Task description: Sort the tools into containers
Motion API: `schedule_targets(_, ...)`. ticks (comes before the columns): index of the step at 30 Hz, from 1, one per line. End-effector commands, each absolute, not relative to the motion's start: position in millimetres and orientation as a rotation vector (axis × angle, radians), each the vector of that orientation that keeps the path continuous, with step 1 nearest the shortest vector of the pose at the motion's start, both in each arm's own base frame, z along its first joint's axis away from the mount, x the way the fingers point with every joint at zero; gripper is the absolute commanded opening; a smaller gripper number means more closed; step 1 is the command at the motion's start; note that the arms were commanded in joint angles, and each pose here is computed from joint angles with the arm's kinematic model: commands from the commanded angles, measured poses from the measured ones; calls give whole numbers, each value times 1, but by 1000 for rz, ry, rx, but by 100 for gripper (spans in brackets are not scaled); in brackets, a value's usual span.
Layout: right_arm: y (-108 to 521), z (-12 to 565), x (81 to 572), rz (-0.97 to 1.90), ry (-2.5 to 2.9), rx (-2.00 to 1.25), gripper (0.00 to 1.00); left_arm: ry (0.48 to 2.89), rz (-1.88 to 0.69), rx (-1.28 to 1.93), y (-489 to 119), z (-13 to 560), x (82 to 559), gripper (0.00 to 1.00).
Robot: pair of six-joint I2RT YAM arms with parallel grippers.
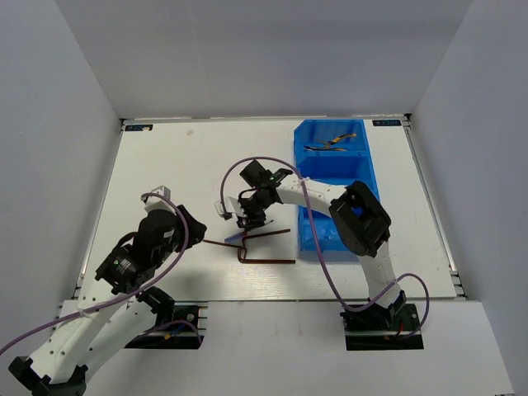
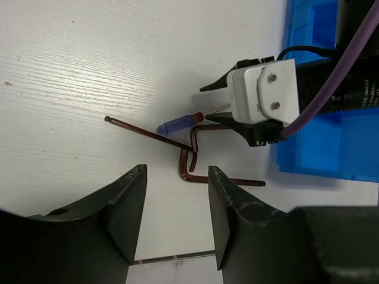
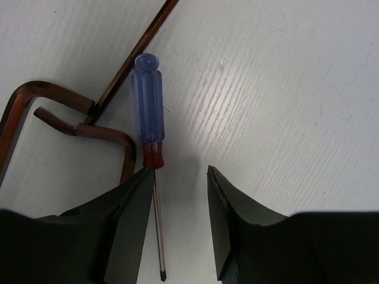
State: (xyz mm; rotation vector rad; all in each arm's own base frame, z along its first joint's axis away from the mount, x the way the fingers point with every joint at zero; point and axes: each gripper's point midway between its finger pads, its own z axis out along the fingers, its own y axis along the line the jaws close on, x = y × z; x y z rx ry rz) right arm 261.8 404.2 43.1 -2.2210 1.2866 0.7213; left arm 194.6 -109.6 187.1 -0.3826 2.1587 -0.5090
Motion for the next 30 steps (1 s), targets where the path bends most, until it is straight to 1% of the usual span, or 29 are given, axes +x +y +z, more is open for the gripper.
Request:
schedule_targets(1,405,33,258,685,1252,-2261,47,2165,-499,-398,-107,182,193,56)
schedule_targets(11,398,12,239,679,1226,-2340,46,2160,-516,-393,-108,184,192,56)
schedule_targets(16,399,-3,239,634,1234,-2366,44,2155,-507,-398,-104,184,189,56)
schedule_targets(18,402,-7,235,643,1227,-2379,39,2159,-492,-402,-102,182,188,56)
schedule_targets(19,404,-7,232,646,1216,-2385,35,2159,-492,-402,-102,182,188,56)
schedule_targets(20,402,-10,228,655,1224,-2402,23,2167,-485,-402,-101,180,187,56)
schedule_targets(24,404,0,221,694,1239,-2396,0,2196,-476,-434,-99,171,183,55)
schedule_targets(27,407,30,231,679,1298,-2349,0,2268,-416,-521,-95,152,179,48)
schedule_targets(28,406,49,235,662,1300,-2326,0,2325,-372,-568,-95,139,177,48)
schedule_targets(29,405,64,250,613,1331,-2278,0,2342,-358,-580,-96,133,179,48)
schedule_targets(30,407,84,254,583,1330,-2233,0,2361,-341,-595,-97,128,179,48)
